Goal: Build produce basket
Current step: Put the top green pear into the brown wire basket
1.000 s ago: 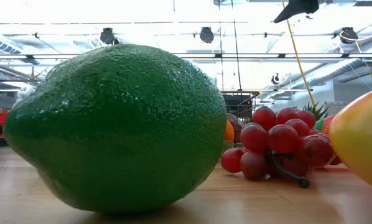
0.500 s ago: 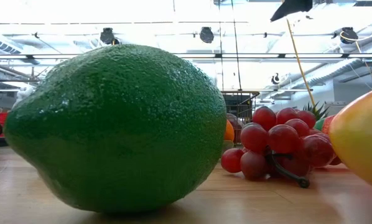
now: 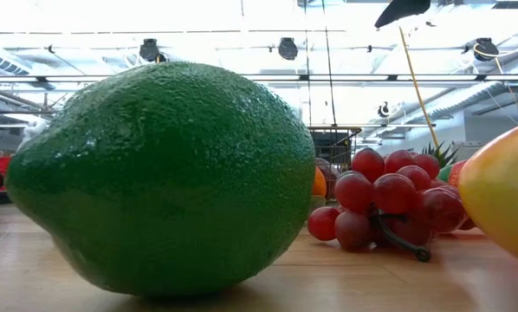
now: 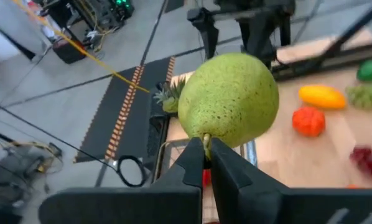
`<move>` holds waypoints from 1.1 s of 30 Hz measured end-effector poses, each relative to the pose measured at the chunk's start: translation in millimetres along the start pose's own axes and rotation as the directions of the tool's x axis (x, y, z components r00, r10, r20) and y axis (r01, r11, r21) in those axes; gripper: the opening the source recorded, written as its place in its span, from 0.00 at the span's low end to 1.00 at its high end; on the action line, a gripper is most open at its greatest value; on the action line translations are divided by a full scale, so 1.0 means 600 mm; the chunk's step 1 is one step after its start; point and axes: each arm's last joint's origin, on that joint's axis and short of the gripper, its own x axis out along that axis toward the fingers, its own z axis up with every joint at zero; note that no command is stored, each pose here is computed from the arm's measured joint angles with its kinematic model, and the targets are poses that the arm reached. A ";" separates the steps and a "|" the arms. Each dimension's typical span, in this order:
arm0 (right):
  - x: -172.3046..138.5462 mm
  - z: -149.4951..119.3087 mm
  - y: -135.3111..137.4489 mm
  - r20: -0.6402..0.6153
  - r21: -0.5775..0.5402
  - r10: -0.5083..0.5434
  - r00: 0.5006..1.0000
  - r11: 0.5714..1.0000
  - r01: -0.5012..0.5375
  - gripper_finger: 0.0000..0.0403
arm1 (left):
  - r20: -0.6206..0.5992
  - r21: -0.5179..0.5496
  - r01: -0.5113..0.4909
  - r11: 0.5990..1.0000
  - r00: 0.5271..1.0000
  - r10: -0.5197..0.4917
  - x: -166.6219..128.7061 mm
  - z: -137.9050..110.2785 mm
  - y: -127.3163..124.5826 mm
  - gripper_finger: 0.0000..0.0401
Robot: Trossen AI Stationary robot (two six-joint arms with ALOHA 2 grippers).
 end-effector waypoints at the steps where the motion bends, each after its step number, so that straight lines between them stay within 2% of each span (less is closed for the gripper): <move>1: 0.000 0.000 0.000 0.000 -0.007 0.000 1.000 1.000 0.000 0.98 | -0.002 -0.030 0.000 1.000 1.000 0.000 0.003 0.000 0.000 0.02; 7: 0.000 0.000 0.000 0.000 -0.025 0.001 1.000 1.000 -0.001 0.98 | -0.014 -0.156 -0.025 0.987 1.000 0.023 0.019 0.001 -0.002 0.02; 12: -0.004 -0.001 -0.001 0.005 0.012 0.008 1.000 1.000 -0.008 0.98 | 0.009 -0.318 -0.084 0.945 0.996 0.091 0.034 0.008 0.001 0.02; 19: -0.010 -0.002 -0.002 0.017 0.069 0.012 1.000 0.998 -0.013 0.98 | -0.017 -0.381 -0.167 0.910 0.985 0.173 0.059 0.003 0.021 0.02; 25: -0.012 0.002 -0.003 0.046 0.127 0.010 0.999 0.992 -0.016 0.98 | -0.078 -0.536 -0.203 0.820 0.978 0.191 0.095 -0.020 0.062 0.02; 30: -0.013 0.009 -0.004 0.099 0.192 -0.037 0.994 0.981 0.017 0.98 | -0.154 -0.593 -0.215 0.776 0.976 0.153 0.140 -0.050 0.091 0.02; 33: -0.013 0.015 -0.005 0.148 0.209 -0.077 0.986 0.977 0.045 0.98 | -0.187 -0.642 -0.238 0.729 0.970 0.153 0.167 -0.066 0.107 0.02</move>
